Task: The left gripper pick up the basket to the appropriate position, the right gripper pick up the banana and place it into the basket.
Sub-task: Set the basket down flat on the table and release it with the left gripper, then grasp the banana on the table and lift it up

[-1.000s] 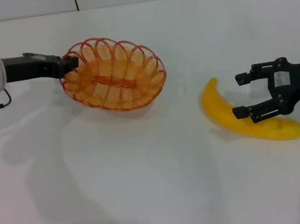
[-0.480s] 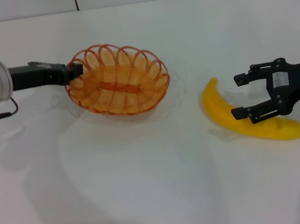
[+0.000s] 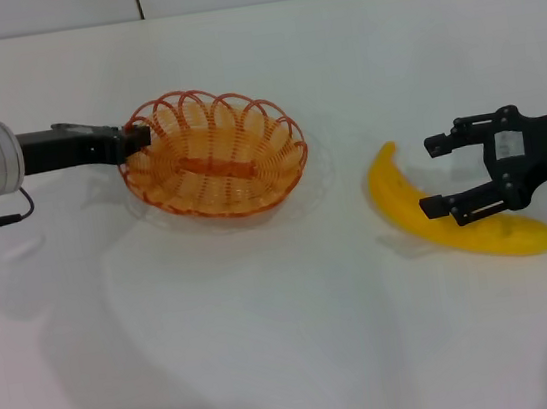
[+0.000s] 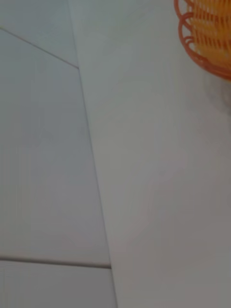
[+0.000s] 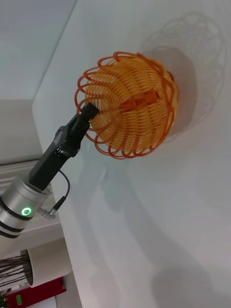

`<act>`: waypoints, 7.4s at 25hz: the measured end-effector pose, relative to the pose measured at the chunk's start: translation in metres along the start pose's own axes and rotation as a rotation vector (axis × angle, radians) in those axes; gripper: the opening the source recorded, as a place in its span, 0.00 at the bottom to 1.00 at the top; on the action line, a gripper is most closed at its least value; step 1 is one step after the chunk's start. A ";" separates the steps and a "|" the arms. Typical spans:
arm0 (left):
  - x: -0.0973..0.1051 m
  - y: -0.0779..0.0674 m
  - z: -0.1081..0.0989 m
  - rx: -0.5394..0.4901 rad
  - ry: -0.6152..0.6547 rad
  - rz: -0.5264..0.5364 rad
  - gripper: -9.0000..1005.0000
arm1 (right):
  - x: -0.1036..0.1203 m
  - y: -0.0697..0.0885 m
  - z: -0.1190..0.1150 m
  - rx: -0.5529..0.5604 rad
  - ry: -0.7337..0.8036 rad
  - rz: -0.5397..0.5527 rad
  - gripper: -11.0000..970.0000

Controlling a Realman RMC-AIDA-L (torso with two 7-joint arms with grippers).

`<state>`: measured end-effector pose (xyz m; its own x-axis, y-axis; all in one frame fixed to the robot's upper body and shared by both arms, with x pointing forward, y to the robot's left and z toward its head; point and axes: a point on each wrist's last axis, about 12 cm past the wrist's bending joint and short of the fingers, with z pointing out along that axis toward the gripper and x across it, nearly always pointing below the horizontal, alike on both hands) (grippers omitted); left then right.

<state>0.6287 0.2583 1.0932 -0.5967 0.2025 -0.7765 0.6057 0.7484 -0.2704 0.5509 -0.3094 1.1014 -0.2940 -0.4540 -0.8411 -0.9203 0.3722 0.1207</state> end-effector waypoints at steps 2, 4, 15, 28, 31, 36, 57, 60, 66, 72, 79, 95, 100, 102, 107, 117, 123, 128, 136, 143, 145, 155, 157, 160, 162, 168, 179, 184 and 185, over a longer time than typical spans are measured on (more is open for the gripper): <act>0.001 0.000 0.000 -0.005 0.000 -0.001 0.10 | 0.000 0.000 0.000 -0.001 -0.001 0.000 0.92; 0.003 0.000 0.002 -0.008 0.002 -0.003 0.10 | 0.000 0.000 0.001 -0.002 -0.001 -0.001 0.92; 0.007 -0.003 0.006 -0.008 0.008 0.024 0.09 | 0.000 0.001 0.002 -0.009 -0.004 0.003 0.92; 0.009 -0.002 0.006 -0.008 0.009 0.022 0.11 | -0.001 0.000 0.002 -0.009 -0.004 0.000 0.92; 0.009 -0.002 0.006 -0.010 0.008 0.017 0.15 | -0.001 0.000 0.002 -0.009 -0.004 0.001 0.92; 0.009 -0.002 0.006 -0.013 0.008 0.018 0.23 | -0.001 0.000 0.002 -0.009 -0.004 0.001 0.92; 0.009 -0.003 0.006 -0.010 0.010 0.035 0.71 | 0.000 0.001 0.003 -0.010 -0.004 0.003 0.92; 0.007 -0.002 0.005 -0.013 0.004 0.058 0.72 | 0.000 0.001 0.002 -0.010 -0.004 0.006 0.92; 0.006 0.004 -0.004 -0.041 -0.019 0.109 0.72 | 0.001 0.001 0.002 -0.008 -0.008 0.008 0.92; 0.007 0.006 -0.010 -0.049 -0.079 0.153 0.72 | 0.001 0.001 0.002 -0.007 -0.008 0.010 0.92; 0.014 0.007 -0.015 -0.060 -0.122 0.236 0.71 | 0.001 0.001 0.002 -0.007 -0.010 0.007 0.92; 0.061 -0.007 -0.051 0.039 -0.349 0.413 0.71 | 0.004 0.004 0.010 -0.022 -0.024 -0.019 0.92; 0.077 -0.011 -0.060 0.072 -0.346 0.420 0.71 | 0.004 0.004 0.012 -0.017 -0.032 -0.030 0.92; 0.084 -0.012 -0.062 0.077 -0.341 0.421 0.71 | 0.004 0.004 0.013 -0.016 -0.038 -0.033 0.92; 0.097 -0.014 -0.063 0.082 -0.327 0.408 0.71 | 0.005 0.002 0.014 0.018 -0.048 -0.036 0.92; 0.117 -0.014 -0.070 0.063 -0.314 0.356 0.71 | 0.002 -0.002 0.010 0.044 -0.050 -0.037 0.91; 0.119 -0.014 -0.072 0.060 -0.311 0.352 0.71 | 0.000 -0.008 0.010 0.083 -0.029 -0.017 0.91; 0.121 -0.013 -0.073 0.054 -0.311 0.347 0.71 | -0.002 -0.012 0.011 0.099 0.004 0.001 0.91; 0.121 -0.013 -0.073 0.051 -0.311 0.346 0.71 | -0.019 -0.012 0.015 0.074 0.103 -0.001 0.90; 0.121 -0.013 -0.072 0.049 -0.308 0.348 0.71 | -0.034 -0.006 0.017 0.054 0.171 -0.017 0.90; 0.120 -0.013 -0.072 0.050 -0.309 0.349 0.71 | -0.036 -0.004 0.020 0.047 0.188 -0.018 0.89; 0.120 -0.013 -0.072 0.050 -0.310 0.349 0.71 | -0.041 -0.002 0.038 0.050 0.276 -0.034 0.89; 0.119 -0.013 -0.072 0.051 -0.309 0.350 0.71 | -0.041 -0.001 0.041 0.049 0.290 -0.034 0.89; 0.119 -0.013 -0.071 0.052 -0.309 0.352 0.71 | -0.041 -0.001 0.041 0.049 0.303 -0.033 0.88; 0.119 -0.013 -0.071 0.052 -0.309 0.352 0.71 | -0.040 -0.003 0.041 0.057 0.315 -0.033 0.88; 0.118 -0.013 -0.071 0.053 -0.310 0.354 0.71 | -0.038 -0.005 0.042 0.075 0.340 -0.029 0.88; 0.117 -0.013 -0.070 0.054 -0.310 0.355 0.71 | -0.037 0.000 0.052 0.042 0.387 -0.035 0.87; 0.117 -0.013 -0.070 0.054 -0.310 0.355 0.71 | -0.037 0.000 0.055 0.049 0.398 -0.036 0.87; 0.117 -0.013 -0.070 0.054 -0.310 0.355 0.71 | -0.037 0.000 0.055 0.050 0.400 -0.036 0.87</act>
<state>0.5137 0.3170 1.0457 -0.1672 0.2354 -0.9574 0.7751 0.6315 0.0199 0.5760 -0.2483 1.1039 -0.3483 -0.7431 -0.5713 -0.9209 0.3850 0.0606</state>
